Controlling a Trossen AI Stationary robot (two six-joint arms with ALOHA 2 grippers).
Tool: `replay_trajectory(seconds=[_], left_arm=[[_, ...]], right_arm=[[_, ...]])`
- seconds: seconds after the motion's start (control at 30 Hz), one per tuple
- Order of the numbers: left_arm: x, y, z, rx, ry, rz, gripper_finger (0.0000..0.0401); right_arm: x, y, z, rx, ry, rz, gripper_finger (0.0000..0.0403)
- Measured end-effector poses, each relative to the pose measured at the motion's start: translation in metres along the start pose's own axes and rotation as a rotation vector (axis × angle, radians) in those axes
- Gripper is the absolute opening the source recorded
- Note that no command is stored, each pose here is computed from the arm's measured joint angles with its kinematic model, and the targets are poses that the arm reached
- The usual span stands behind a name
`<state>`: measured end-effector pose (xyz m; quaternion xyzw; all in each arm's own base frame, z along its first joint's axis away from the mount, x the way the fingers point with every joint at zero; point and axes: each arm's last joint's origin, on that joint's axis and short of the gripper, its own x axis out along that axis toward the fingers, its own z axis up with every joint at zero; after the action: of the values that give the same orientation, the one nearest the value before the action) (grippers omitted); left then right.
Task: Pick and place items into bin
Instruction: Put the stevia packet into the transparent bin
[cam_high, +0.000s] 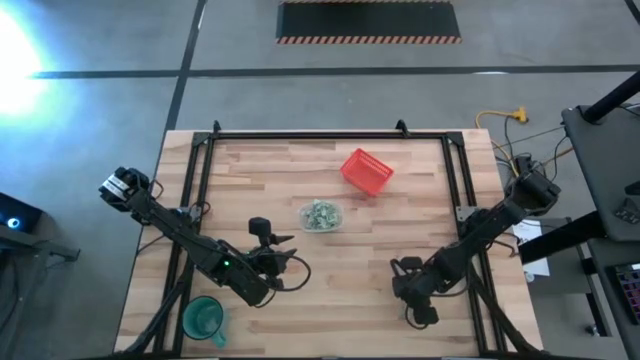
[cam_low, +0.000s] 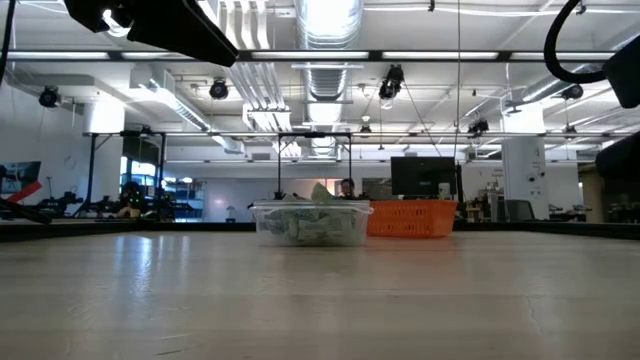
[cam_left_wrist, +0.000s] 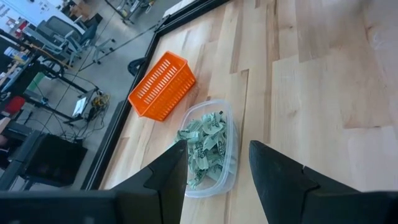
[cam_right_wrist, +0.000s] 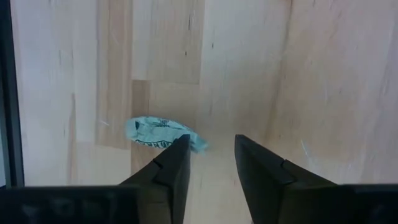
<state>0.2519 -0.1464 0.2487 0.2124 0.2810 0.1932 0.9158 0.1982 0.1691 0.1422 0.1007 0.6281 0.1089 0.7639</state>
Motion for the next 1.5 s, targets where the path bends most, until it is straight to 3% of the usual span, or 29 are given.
replay_trajectory(seconds=[0.33, 1.13, 1.5], left_arm=[[0.0, 0.0, 0.0, 0.0, 0.0, 0.001, 0.0155], [0.0, 0.0, 0.0, -0.004, 0.0, 0.0, 0.0155], [0.001, 0.0, 0.0, -0.005, 0.001, 0.002, 0.0155]], right_arm=[[-0.001, 0.0, -0.001, -0.001, -0.002, 0.002, 0.0139], [-0.007, 0.013, -0.008, -0.003, -0.066, 0.081, 0.0132], [-0.001, 0.014, -0.013, -0.015, -0.116, 0.017, 0.0126]])
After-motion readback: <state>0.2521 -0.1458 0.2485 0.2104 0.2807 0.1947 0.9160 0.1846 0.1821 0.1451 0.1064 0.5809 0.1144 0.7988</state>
